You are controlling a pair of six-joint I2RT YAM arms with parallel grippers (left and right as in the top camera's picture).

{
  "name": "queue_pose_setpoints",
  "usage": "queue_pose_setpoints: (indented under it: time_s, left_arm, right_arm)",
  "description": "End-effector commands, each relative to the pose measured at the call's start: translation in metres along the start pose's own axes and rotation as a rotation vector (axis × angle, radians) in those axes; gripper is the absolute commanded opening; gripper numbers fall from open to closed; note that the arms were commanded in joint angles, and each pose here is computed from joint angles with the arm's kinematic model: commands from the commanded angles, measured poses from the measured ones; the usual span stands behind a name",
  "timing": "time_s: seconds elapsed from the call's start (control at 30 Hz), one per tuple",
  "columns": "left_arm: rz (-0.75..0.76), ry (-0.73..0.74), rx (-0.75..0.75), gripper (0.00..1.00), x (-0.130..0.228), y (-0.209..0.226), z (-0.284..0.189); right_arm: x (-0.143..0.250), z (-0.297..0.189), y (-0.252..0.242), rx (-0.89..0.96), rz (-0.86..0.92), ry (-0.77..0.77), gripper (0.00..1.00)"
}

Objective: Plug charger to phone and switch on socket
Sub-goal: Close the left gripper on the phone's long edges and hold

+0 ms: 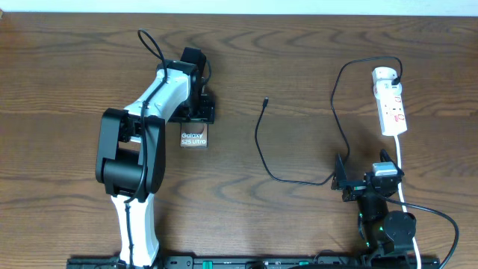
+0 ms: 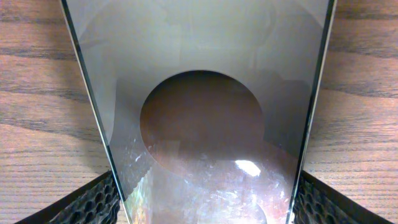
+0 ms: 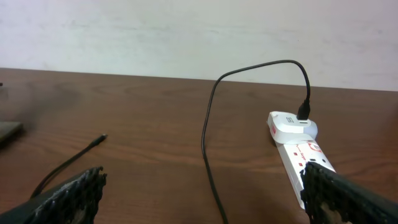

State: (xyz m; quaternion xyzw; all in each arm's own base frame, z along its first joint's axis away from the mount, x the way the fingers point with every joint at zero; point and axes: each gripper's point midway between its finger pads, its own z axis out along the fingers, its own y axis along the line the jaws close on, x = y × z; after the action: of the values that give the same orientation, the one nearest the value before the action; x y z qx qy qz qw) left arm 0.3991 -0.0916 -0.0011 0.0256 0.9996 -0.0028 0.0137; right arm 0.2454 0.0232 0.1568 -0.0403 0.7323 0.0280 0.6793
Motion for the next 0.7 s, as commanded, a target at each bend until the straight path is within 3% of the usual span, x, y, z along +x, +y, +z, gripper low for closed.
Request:
queue_pose_setpoints:
  time_s: [0.0, 0.67]
  left_arm:
    - [0.006, 0.035, -0.021, 0.81, 0.0094, 0.0041, 0.0101]
    - [0.006, 0.034, -0.021, 0.78, 0.0092, 0.0040, 0.0101]
  right_arm:
    - [0.0005, -0.0002, 0.0028, -0.012, -0.002, 0.000, 0.99]
    - [0.0005, -0.0002, 0.0028, -0.012, -0.002, 0.000, 0.99]
